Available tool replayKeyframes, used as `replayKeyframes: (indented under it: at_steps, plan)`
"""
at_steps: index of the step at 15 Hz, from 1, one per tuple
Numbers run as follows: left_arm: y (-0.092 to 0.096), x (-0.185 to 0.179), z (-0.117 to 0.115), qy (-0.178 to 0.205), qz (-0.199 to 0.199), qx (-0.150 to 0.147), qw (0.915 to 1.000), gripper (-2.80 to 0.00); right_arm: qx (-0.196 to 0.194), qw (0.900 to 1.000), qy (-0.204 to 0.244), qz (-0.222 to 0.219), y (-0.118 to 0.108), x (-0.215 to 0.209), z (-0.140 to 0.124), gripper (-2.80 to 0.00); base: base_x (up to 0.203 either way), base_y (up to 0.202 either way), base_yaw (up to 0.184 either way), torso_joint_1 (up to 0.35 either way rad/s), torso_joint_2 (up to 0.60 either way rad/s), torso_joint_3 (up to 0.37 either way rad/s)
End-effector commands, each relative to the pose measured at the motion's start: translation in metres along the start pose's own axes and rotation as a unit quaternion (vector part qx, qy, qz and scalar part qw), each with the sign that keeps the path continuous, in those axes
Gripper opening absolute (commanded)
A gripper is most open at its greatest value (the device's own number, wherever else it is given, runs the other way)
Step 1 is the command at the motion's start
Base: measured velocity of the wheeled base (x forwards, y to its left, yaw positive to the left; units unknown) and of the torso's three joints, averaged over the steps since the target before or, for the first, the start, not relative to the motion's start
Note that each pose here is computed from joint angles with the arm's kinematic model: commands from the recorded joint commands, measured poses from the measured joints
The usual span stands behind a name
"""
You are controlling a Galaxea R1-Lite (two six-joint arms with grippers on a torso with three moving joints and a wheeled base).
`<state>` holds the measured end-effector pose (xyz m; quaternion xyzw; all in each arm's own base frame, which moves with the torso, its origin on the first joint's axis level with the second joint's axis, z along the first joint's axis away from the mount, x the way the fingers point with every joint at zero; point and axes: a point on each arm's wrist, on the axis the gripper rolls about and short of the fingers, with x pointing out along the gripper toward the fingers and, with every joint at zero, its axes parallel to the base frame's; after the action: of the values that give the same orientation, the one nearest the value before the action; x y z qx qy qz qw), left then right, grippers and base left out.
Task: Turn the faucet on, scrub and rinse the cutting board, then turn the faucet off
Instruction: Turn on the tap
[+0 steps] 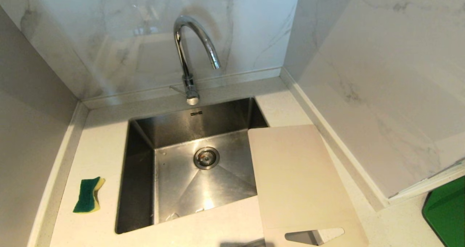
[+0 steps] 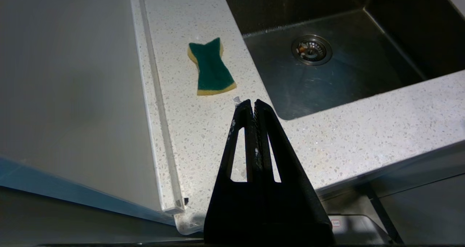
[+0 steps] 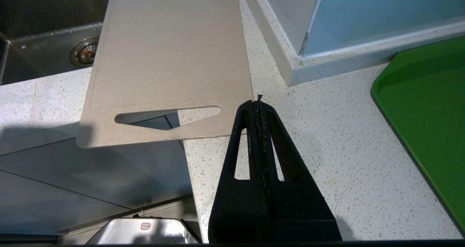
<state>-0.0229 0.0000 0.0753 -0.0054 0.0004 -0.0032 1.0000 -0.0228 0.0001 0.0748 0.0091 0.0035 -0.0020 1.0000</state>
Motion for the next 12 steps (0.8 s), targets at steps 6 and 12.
replayKeyframes:
  at_steps: [6,12]
  plan:
    - [-0.001,-0.009,0.027,-0.035,-0.017,0.006,0.9992,-2.80,-0.004,1.000,-0.002,0.000,0.000,0.000,0.000,-2.80,0.000,0.000,0.000,0.000,0.00,0.000]
    - [-0.005,-0.005,0.122,-0.019,-0.096,0.000,0.9952,-2.80,-0.003,1.000,-0.003,0.000,0.000,0.000,0.001,-2.80,0.000,0.000,0.000,0.000,0.00,0.000]
